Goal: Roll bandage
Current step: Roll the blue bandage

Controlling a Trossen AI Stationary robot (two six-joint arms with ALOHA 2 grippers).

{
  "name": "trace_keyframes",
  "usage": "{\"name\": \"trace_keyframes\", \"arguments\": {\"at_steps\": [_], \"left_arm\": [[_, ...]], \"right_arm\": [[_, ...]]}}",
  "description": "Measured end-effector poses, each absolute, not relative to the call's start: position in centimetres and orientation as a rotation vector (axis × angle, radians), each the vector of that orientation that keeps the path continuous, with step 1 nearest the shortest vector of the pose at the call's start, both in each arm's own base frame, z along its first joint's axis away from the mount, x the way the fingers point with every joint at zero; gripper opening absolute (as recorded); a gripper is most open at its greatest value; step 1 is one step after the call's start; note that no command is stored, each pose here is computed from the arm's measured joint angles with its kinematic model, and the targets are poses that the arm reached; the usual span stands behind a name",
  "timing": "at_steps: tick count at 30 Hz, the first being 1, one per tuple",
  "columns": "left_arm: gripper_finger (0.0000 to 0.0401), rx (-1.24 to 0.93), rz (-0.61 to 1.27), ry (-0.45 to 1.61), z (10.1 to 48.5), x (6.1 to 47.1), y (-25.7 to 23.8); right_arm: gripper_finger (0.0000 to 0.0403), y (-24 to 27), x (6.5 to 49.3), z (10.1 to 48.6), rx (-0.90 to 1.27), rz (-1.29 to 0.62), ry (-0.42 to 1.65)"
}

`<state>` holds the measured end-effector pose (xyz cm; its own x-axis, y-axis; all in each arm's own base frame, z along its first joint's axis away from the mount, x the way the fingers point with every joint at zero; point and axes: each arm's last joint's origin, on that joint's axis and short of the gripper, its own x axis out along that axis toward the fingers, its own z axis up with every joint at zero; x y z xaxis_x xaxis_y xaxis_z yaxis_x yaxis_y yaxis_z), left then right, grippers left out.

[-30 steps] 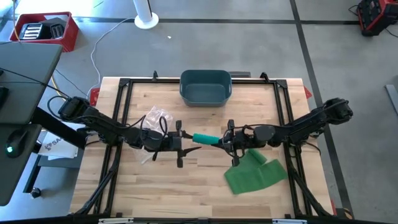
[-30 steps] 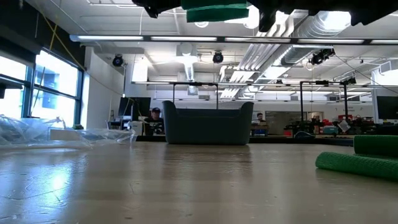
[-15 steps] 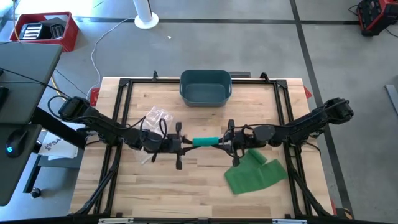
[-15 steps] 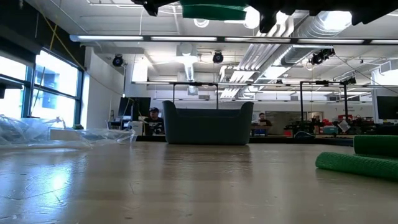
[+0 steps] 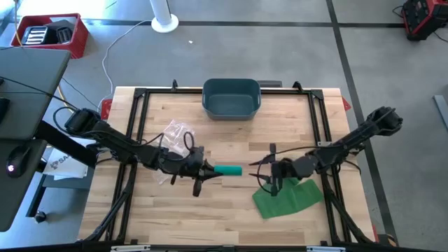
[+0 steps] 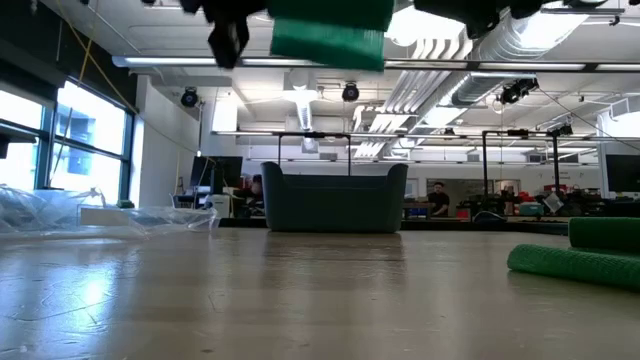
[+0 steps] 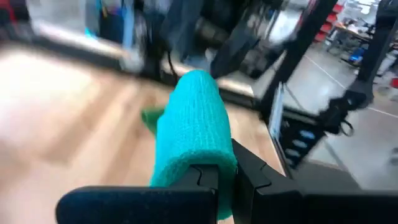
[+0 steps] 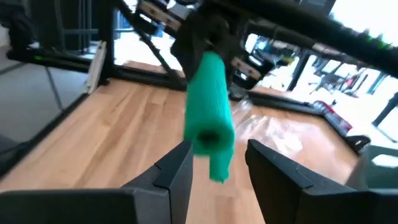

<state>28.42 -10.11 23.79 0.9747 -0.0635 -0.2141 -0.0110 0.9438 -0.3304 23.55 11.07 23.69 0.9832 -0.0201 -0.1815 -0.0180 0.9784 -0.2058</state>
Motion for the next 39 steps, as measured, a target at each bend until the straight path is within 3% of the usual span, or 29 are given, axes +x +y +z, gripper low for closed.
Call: {"name": "trace_keyframes", "arguments": {"at_steps": [8, 16, 24, 31, 39], "left_arm": [[0.0004, -0.451, 0.138, 0.301, 17.8, 28.7, -5.1], [0.0004, -0.678, 0.109, 0.293, 12.3, 28.4, 0.8], [0.0004, -0.863, -0.141, 0.274, 10.9, 29.2, -1.0], [0.0004, -0.835, 0.038, 0.302, 9.2, 29.1, 0.5], [0.0006, -0.837, 0.117, 0.275, 7.2, 29.1, 3.7]], "right_arm": [[0.0138, 11.7, 23.9, 22.1, -0.139, 0.003, 0.262], [0.0138, 9.1, 26.0, 19.8, 0.005, -0.061, 0.362], [0.0138, 8.3, 27.0, 19.7, 0.022, -0.013, 0.394], [0.0138, 7.6, 27.9, 20.1, 0.032, -0.021, 0.441], [0.0137, 5.5, 29.8, 16.3, 0.057, -0.024, 0.565]]}}
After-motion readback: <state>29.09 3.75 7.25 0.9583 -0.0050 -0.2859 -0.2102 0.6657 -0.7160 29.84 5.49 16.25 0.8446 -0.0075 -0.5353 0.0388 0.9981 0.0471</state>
